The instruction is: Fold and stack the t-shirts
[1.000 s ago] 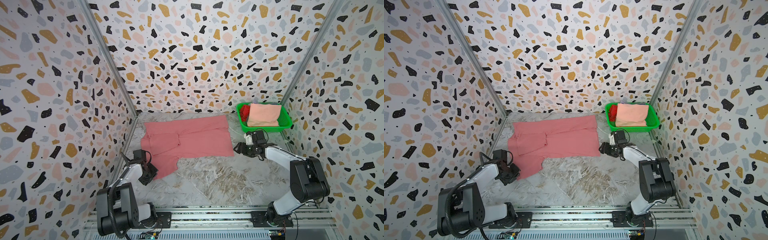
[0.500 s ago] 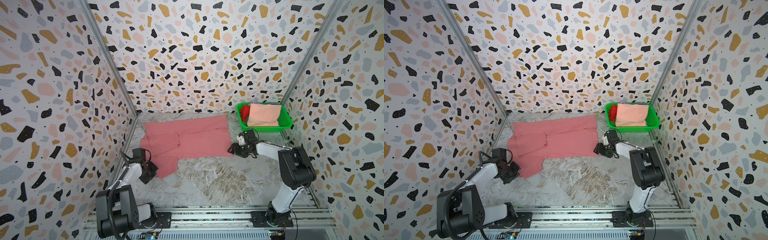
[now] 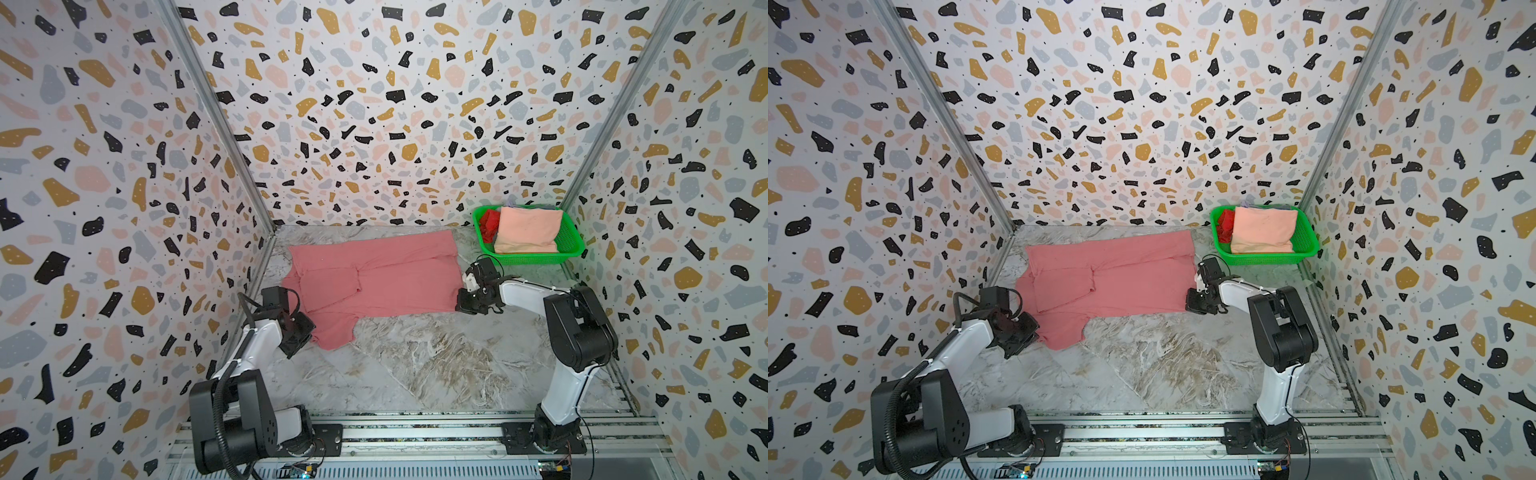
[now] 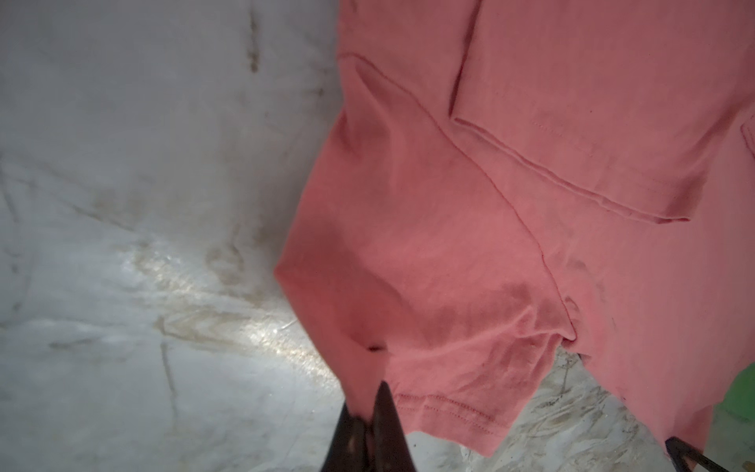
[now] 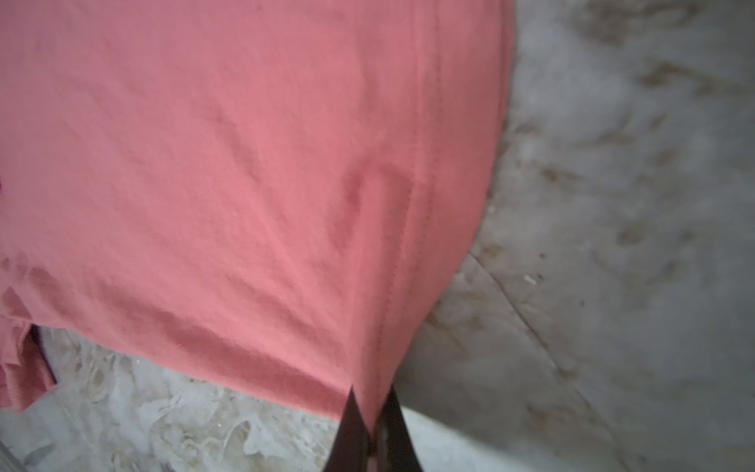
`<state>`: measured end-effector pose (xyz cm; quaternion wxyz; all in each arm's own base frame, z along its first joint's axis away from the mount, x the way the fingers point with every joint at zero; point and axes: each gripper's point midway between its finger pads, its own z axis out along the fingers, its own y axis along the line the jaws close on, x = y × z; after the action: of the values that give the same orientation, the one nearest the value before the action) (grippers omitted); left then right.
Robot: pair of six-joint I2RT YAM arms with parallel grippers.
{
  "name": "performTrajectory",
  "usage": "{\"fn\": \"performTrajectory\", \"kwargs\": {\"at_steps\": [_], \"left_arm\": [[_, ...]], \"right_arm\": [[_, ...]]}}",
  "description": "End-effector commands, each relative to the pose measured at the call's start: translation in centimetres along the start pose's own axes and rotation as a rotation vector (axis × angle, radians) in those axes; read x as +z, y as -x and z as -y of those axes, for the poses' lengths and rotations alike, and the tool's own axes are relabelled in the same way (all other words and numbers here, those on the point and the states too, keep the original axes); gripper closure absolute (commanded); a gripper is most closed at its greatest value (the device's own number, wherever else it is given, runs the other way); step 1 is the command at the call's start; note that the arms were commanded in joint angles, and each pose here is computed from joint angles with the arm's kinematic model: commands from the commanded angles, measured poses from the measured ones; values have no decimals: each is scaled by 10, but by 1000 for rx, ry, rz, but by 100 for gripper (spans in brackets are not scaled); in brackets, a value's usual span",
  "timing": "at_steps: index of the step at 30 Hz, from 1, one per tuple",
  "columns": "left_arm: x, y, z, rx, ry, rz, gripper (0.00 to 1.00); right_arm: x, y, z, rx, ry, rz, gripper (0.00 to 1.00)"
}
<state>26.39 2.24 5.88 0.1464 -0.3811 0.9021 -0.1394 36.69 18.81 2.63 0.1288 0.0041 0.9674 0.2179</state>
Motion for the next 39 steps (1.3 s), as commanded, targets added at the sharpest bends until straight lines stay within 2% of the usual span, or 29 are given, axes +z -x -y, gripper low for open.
{"fn": "performTrajectory", "kwargs": {"at_steps": [1, 4, 7, 9, 13, 16, 22, 29, 35, 39], "left_arm": [[-19, 6, -1, 15, 20, 59, 100], [-31, 8, -6, 14, 43, 102, 100], [-45, 16, 8, 5, -16, 148, 100], [-55, 26, 30, 15, -105, 174, 100], [-77, 56, 95, 63, -364, 204, 100], [-89, 79, 127, 103, -441, 211, 100], [-71, 124, 163, 179, -471, 191, 100], [-44, 179, 193, 179, -500, 232, 100], [-22, 206, 206, 179, -495, 229, 100], [-9, 217, 209, 159, -496, 233, 100]], "right_arm": [[-23, -9, -2, -25, -18, -16, 100], [-36, -8, -11, -44, 9, -3, 100], [-51, 2, -22, -70, 30, 27, 100], [-59, 17, -31, -84, 49, 67, 100], [-66, 54, -47, -78, 82, 151, 100], [-65, 83, -56, -26, 139, 216, 100], [-53, 135, -57, 51, 233, 268, 100], [-31, 178, -42, 85, 226, 295, 100], [-15, 199, -32, 110, 224, 273, 100], [-6, 208, -28, 123, 223, 266, 91]]}}
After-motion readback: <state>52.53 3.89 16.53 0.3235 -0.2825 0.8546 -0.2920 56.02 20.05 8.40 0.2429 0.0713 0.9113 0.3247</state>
